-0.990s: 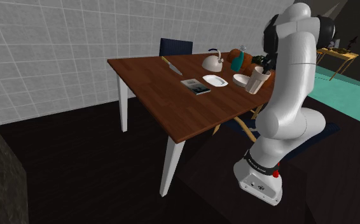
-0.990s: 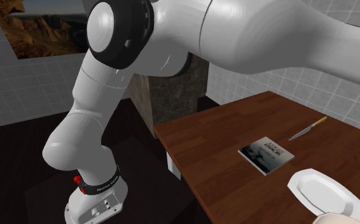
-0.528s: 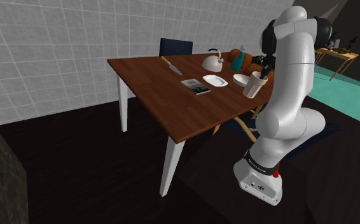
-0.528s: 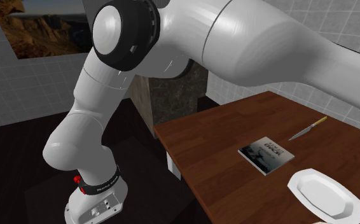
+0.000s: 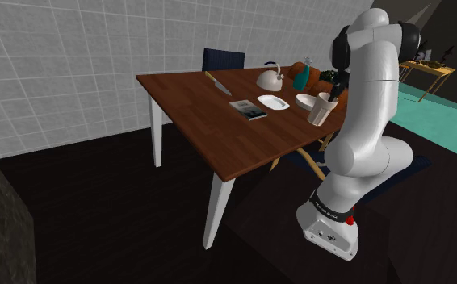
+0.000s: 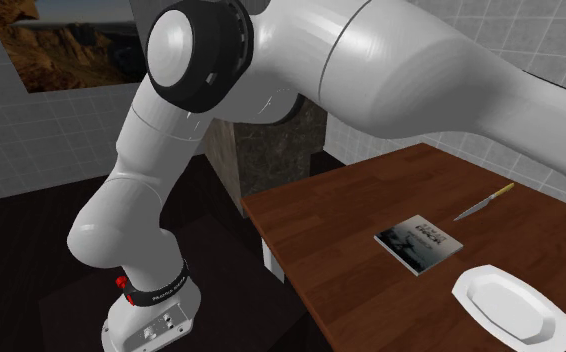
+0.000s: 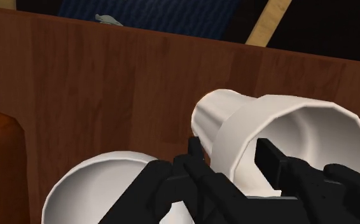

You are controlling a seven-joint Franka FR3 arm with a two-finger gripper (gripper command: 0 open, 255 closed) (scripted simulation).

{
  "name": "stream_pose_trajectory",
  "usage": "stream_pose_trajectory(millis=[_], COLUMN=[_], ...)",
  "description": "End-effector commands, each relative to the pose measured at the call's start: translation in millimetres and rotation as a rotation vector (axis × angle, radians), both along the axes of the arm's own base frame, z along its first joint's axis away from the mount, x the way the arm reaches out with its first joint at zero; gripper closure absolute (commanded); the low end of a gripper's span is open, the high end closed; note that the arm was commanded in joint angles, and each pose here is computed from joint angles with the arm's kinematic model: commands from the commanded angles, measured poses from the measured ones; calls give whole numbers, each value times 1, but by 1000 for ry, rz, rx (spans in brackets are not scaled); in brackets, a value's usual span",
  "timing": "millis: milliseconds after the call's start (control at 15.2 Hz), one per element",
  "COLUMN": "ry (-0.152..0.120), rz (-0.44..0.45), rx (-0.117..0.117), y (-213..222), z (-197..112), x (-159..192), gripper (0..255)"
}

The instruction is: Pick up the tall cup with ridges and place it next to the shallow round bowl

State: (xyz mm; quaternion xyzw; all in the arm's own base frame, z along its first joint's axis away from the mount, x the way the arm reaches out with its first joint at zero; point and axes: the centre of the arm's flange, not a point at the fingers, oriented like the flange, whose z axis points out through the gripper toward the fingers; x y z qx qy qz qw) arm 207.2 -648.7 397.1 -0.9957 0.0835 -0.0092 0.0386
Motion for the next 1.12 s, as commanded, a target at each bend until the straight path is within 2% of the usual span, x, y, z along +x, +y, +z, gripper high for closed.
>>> stream_pose_trajectory(millis=[0, 264, 528, 1056], ry=[0, 0, 0, 0], rz=[0, 0, 0, 0], rx=[0, 0, 0, 0], y=[0, 0, -4, -4], z=[0, 0, 50, 50], x=[0, 0, -1, -1], gripper=[0, 0, 0, 0])
